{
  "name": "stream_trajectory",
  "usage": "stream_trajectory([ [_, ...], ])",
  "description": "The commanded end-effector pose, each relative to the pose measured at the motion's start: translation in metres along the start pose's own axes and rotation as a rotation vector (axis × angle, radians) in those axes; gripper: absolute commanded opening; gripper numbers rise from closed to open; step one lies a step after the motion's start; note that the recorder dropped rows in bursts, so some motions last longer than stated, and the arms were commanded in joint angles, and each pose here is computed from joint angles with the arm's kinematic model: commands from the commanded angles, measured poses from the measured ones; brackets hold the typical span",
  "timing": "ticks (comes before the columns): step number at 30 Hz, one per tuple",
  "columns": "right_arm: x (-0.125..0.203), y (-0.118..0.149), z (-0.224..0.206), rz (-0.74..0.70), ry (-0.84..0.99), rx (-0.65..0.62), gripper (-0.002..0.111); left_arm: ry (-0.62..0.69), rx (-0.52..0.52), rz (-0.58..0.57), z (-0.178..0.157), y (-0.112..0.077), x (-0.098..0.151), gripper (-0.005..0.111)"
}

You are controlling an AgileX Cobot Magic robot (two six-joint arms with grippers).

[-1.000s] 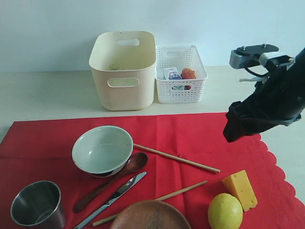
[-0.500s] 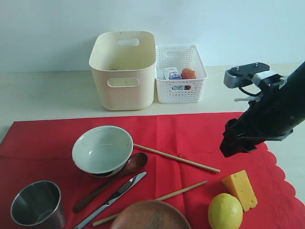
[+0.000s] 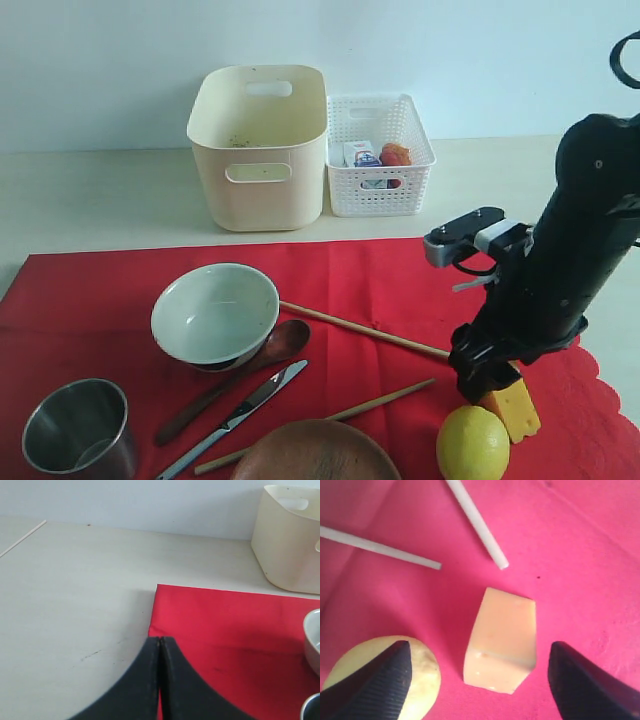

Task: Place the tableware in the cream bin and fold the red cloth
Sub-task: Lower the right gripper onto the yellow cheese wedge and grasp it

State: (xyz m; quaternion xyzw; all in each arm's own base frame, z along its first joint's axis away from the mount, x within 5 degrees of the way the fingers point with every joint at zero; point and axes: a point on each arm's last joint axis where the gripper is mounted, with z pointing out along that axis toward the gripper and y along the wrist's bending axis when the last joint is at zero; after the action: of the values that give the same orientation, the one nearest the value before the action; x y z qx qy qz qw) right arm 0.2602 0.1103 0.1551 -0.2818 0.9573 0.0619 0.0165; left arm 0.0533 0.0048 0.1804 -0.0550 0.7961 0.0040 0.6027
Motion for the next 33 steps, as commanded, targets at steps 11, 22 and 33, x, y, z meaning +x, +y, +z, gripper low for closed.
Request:
stream_trajectory([
  [11,0.000,-0.003,0.015,0.046,0.052,0.017,0.065,-0.012,0.004,0.007,0.000,0.000,-0.001,0.001],
  [22,-0.001,-0.003,0.023,0.118,0.066,0.000,0.035,-0.012,0.004,0.007,0.000,0.000,-0.001,0.001],
  [33,-0.018,-0.006,0.003,0.075,0.048,0.029,0.000,-0.012,0.004,0.007,0.000,0.000,-0.001,0.001],
])
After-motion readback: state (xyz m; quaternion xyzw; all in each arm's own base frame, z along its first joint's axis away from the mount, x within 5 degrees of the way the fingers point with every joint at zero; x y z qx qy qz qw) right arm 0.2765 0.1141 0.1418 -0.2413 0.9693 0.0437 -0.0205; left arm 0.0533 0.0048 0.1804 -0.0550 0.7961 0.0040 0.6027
